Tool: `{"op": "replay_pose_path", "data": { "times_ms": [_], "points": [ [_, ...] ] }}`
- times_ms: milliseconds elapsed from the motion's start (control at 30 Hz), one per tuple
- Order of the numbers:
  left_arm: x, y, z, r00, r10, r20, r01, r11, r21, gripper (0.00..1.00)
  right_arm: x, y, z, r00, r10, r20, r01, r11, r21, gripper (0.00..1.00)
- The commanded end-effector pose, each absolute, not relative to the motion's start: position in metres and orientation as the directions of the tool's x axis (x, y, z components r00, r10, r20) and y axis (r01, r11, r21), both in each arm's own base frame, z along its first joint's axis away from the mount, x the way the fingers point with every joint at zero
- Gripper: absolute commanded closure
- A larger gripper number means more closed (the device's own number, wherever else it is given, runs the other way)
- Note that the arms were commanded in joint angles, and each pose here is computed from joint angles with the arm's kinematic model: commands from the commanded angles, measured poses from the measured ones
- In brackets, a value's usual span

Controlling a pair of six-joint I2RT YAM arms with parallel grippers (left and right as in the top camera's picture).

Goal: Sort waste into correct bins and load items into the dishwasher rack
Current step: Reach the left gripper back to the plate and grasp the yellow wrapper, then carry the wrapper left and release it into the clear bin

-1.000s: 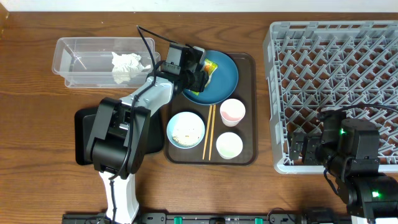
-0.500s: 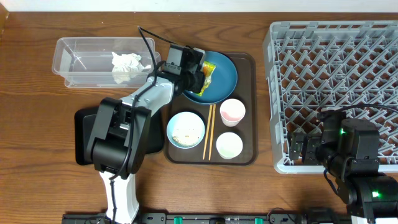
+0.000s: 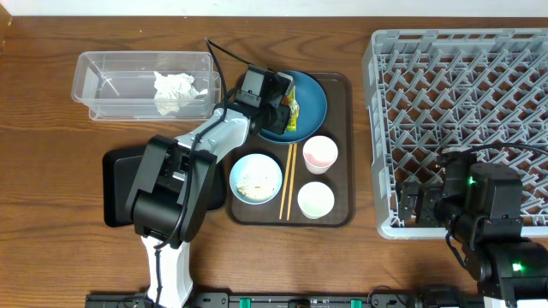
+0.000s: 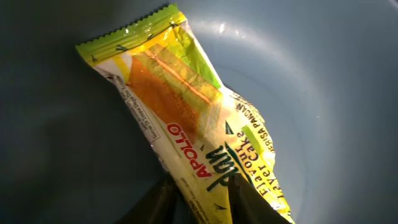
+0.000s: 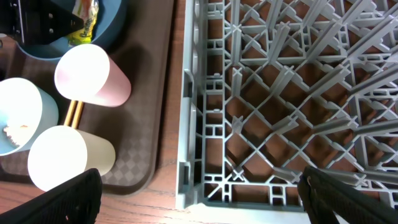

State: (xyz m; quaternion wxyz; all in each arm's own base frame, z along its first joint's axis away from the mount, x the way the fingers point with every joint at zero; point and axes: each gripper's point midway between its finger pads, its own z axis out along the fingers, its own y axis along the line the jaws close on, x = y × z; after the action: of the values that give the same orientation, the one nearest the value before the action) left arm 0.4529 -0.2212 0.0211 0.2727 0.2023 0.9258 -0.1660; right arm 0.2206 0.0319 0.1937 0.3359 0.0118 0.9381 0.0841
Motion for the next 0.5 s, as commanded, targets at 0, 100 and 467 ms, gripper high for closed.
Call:
{"op": "replay_pose_path", "data": {
  "times_ms": [0,100,467],
  "points": [
    [0.450,-0.216,0.008,-0.782,0.289,-0.552,0.452,0.873,-0.183,0.80,0.223,0.029,0.203,-0.757,0.089,-0.647,-0.023,0.986,0.163,0.01],
    [0.454,-0.218,0.014,-0.772,0.285,-0.568,0.455,0.872,-0.181,0.94,0.223,0.029,0.203,-0.757,0.089,-0.647,-0.023,0.986,0.163,0.01],
    [0.466,-0.200,0.092,-0.702,0.226,-0.675,0.437,0.886,-0.157,0.94,0.223,0.028,0.203,-0.757,0.089,-0.648,-0.021,0.987,0.160,0.01]
  ]
}}
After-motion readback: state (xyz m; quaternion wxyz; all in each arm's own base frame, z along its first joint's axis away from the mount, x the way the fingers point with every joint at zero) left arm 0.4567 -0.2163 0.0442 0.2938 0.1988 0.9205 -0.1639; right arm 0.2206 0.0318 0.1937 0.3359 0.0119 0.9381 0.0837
